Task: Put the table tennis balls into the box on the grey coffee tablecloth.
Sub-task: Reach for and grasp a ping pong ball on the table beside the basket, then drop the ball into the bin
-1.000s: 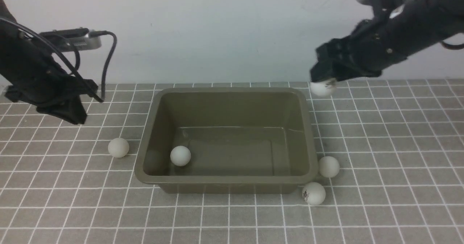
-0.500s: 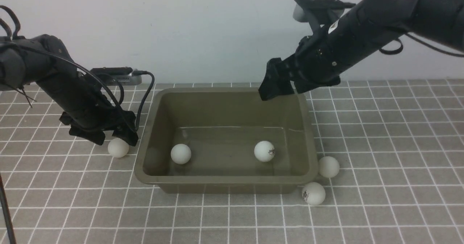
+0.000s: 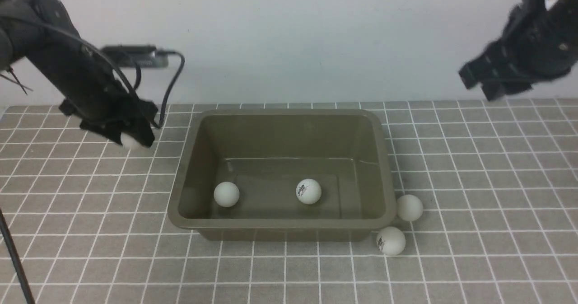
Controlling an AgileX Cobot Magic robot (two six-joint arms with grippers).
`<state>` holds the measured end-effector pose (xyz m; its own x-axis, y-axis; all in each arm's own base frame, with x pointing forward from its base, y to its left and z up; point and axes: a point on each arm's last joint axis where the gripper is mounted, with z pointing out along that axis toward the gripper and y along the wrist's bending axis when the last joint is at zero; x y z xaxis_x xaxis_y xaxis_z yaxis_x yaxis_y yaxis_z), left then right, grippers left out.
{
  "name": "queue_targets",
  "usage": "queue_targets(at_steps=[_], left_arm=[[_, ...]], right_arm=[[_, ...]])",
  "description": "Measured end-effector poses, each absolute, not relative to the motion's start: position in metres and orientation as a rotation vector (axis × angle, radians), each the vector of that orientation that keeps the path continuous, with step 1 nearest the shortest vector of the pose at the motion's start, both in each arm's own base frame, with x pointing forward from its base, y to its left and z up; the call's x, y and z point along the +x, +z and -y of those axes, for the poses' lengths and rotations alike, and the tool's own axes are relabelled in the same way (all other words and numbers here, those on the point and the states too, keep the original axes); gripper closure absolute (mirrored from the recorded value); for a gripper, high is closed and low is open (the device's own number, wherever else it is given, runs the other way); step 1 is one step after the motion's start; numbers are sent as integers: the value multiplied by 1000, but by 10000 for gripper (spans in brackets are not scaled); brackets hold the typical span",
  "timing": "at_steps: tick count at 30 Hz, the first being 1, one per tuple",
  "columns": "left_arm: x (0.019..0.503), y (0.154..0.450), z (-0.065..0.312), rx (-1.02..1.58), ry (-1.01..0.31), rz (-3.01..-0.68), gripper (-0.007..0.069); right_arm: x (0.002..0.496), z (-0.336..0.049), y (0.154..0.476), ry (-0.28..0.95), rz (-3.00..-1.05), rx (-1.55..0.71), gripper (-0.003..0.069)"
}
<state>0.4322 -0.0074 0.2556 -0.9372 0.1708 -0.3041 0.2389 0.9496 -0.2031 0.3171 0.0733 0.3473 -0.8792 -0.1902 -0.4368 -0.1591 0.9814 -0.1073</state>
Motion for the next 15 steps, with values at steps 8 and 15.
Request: queue_targets(at_steps=[8, 15], left_arm=[[417, 296, 99, 654, -545, -2665, 272], [418, 248, 145, 875, -395, -2770, 218]], right_arm=[[330, -77, 246, 235, -2779, -120, 585], [355, -92, 198, 342, -2816, -112, 252]])
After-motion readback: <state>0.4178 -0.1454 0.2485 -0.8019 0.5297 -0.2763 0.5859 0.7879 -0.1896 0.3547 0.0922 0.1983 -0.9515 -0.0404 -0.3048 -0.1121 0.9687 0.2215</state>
